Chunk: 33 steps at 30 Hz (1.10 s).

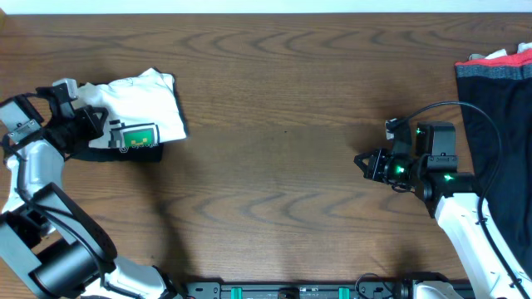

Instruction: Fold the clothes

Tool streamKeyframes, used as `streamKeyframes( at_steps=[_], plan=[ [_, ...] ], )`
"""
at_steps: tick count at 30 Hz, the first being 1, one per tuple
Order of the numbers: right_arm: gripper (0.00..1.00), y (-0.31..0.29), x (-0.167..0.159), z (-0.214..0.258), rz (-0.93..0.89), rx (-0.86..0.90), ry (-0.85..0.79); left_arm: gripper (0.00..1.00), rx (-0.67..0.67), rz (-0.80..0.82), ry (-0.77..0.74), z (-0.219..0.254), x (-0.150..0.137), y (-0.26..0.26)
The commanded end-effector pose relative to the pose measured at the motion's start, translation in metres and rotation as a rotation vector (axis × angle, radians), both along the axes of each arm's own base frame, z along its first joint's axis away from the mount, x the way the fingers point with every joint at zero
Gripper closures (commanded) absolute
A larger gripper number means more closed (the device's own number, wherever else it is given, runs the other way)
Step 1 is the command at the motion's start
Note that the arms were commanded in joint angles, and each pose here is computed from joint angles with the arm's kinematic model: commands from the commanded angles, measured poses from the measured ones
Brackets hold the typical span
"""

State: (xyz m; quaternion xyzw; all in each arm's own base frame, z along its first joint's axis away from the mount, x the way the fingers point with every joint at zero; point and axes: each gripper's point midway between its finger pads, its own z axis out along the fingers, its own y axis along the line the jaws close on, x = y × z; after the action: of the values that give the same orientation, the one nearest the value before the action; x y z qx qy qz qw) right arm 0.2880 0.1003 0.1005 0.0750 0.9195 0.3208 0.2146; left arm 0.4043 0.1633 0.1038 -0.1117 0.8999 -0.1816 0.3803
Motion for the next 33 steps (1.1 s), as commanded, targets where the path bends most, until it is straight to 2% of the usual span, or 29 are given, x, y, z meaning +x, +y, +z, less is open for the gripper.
streamKeyframes(
  at_steps=[1,4,5,6,8,9,12,16,17,20,23,26,29,33],
  plan=[
    [0.99,0.0,-0.001,0.004,-0.006,0.014,-0.001,0.94,0.091,0.065,0.05,-0.008,0.0,0.024],
    [0.99,0.0,-0.002,0.003,-0.006,0.014,0.004,0.94,0.113,0.122,0.059,-0.008,0.001,0.035],
    [0.99,0.0,-0.002,0.003,-0.006,0.014,0.004,0.9,0.113,0.139,0.061,-0.007,0.0,0.038],
    [0.99,0.0,-0.002,0.003,-0.006,0.014,0.004,0.83,0.118,0.168,0.074,-0.008,-0.002,0.043],
    [0.99,0.0,-0.002,0.003,-0.006,0.014,0.007,0.59,0.144,0.253,0.119,-0.01,-0.01,0.058],
    [0.99,0.0,-0.003,0.002,-0.006,0.014,0.011,0.51,0.158,0.307,0.137,-0.009,-0.016,0.068],
    [0.99,0.0,-0.006,0.001,-0.006,0.013,0.026,0.49,0.149,0.482,0.151,0.003,-0.035,0.098],
    [0.99,0.0,-0.005,0.001,-0.006,0.013,0.024,0.38,0.066,0.679,0.102,0.032,-0.063,0.129],
    [0.99,0.0,-0.005,0.001,-0.006,0.013,0.024,0.38,0.038,0.694,0.079,0.04,-0.067,0.131],
    [0.99,0.0,-0.005,0.001,-0.006,0.013,0.024,0.44,-0.091,0.563,-0.028,0.063,-0.055,0.107],
    [0.99,0.0,-0.005,0.001,-0.007,0.012,0.021,0.67,-0.183,0.435,-0.067,0.07,-0.04,0.077],
    [0.99,-0.002,-0.004,0.0,-0.015,0.0,0.02,0.9,-0.2,0.343,-0.014,0.056,-0.027,0.044],
    [0.99,-0.003,-0.003,0.0,-0.017,-0.003,0.02,0.94,-0.163,0.215,0.07,0.031,-0.019,0.008],
    [0.99,-0.002,-0.004,0.0,-0.024,0.003,0.028,0.94,-0.034,0.277,0.244,-0.023,-0.02,0.011]
  ],
)
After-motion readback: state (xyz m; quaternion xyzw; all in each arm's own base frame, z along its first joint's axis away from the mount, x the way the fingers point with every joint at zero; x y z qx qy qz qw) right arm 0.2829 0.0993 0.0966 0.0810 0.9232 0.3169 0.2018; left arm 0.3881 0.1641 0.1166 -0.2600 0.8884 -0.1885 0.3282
